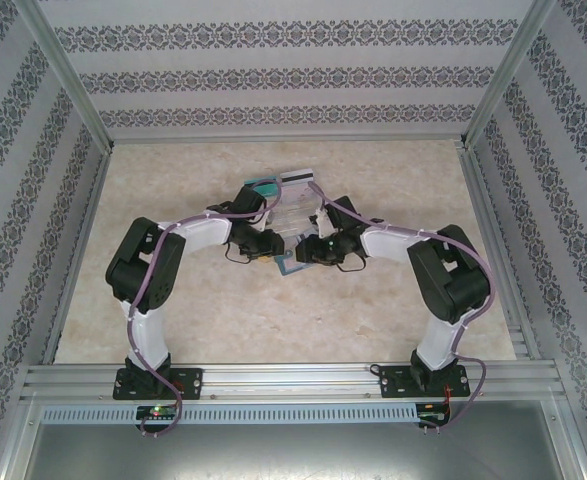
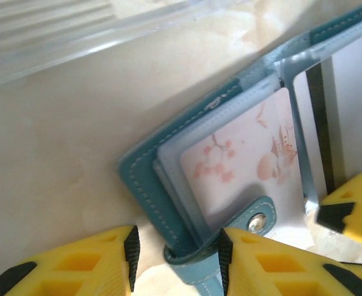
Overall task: Put the credit cards into the card holder
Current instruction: Insert the credit card into the card slot.
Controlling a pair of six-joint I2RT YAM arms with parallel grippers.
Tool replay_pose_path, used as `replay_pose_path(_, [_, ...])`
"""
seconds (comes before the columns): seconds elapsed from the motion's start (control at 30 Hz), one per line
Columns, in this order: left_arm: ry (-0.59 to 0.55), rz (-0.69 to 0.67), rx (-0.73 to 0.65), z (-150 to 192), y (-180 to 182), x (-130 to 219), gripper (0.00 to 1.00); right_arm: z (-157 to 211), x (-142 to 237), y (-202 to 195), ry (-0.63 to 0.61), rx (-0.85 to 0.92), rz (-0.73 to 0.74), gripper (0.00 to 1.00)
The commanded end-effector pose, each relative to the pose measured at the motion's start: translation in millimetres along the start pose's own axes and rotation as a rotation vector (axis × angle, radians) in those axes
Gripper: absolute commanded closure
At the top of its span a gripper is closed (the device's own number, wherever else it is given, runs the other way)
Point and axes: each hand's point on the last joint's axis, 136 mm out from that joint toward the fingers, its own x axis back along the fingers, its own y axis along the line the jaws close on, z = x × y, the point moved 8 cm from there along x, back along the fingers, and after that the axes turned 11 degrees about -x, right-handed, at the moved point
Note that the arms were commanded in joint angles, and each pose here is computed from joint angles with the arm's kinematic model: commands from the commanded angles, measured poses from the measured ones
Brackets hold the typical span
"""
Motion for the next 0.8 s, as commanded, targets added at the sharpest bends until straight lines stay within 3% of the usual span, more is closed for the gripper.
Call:
replay_pose_path(0.0, [-0.036, -0.043, 0.009, -1.8, 5.8, 16.6, 0.58, -3.4, 20.3, 5.9, -0.012, 0.043, 0.056, 0.55])
replay_pose_path(0.4, [-0.054, -0.03, 0.022, -2.5, 8.3, 21.6, 0.56, -28.0, 70.5, -19.9, -0.127, -0.011, 0.097, 0.51])
replay_pose_path(0.77, [-0.02, -0.019, 0.029, -4.9, 10.5, 9.5, 0.55, -38.0, 58.7, -12.2, -0.092, 0.001, 0.041, 0.51])
